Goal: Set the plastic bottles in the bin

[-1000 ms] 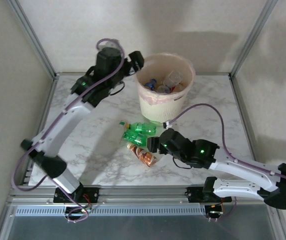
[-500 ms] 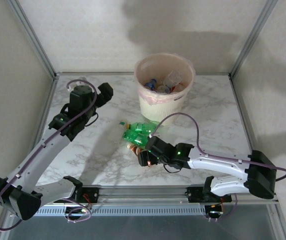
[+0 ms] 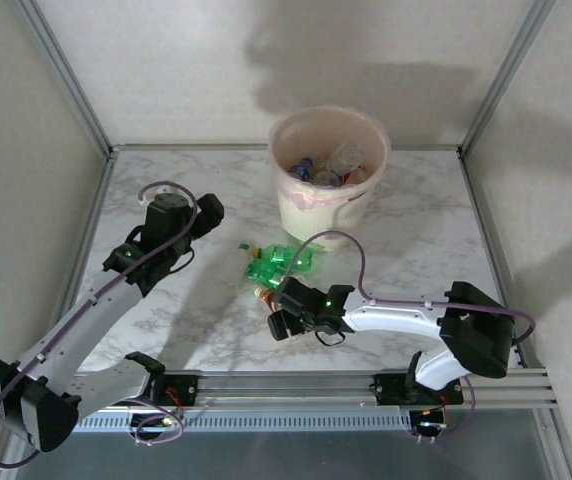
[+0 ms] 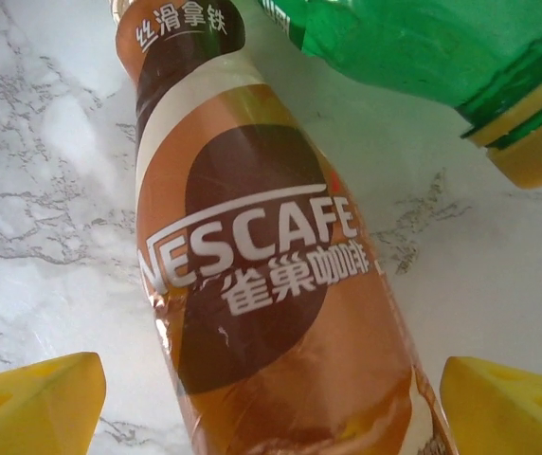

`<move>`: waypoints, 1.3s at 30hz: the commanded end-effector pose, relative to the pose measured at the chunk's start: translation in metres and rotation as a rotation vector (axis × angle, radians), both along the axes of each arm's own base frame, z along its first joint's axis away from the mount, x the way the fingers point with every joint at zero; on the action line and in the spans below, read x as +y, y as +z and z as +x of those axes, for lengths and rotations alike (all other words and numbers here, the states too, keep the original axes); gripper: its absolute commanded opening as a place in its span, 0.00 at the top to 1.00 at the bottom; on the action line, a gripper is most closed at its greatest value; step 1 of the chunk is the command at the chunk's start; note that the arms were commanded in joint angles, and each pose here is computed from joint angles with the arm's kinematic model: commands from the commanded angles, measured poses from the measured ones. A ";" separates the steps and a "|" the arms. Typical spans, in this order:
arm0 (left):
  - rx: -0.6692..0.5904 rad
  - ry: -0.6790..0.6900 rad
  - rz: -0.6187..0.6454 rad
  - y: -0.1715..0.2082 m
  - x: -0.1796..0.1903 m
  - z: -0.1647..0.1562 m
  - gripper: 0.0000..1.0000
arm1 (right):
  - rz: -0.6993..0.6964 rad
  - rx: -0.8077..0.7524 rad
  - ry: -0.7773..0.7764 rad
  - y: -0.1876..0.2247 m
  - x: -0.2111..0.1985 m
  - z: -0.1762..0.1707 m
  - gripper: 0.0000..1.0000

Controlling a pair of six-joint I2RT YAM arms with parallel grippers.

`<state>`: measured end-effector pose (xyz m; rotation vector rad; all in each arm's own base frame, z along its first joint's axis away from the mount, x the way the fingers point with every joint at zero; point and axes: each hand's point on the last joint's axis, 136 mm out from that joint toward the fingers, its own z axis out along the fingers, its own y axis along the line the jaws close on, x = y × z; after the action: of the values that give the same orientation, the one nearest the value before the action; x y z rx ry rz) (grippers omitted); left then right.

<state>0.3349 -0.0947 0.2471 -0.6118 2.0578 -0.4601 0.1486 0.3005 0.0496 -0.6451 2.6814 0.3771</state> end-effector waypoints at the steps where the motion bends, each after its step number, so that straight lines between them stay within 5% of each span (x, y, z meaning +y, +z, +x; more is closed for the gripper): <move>1: 0.002 0.001 -0.024 -0.003 0.002 -0.003 0.06 | -0.013 -0.012 0.034 -0.001 0.010 0.001 0.11; 11: 0.025 0.026 -0.050 -0.014 0.008 -0.003 0.08 | -0.047 0.006 0.042 -0.017 0.012 0.000 0.27; 20: 0.032 0.042 -0.069 -0.016 0.012 -0.002 0.09 | 0.028 -0.021 0.044 0.014 0.019 0.001 0.38; 29: 0.034 0.052 -0.077 -0.017 0.014 -0.001 0.09 | 0.134 -0.105 0.058 0.081 0.034 -0.003 0.41; 39: 0.032 0.055 -0.088 -0.015 0.015 0.001 0.10 | 0.340 -0.380 -0.105 0.234 0.027 0.034 0.40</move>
<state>0.3343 -0.0806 0.2257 -0.7205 2.0792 -0.4841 0.1684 0.3427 0.2378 -0.5346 2.3091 0.6353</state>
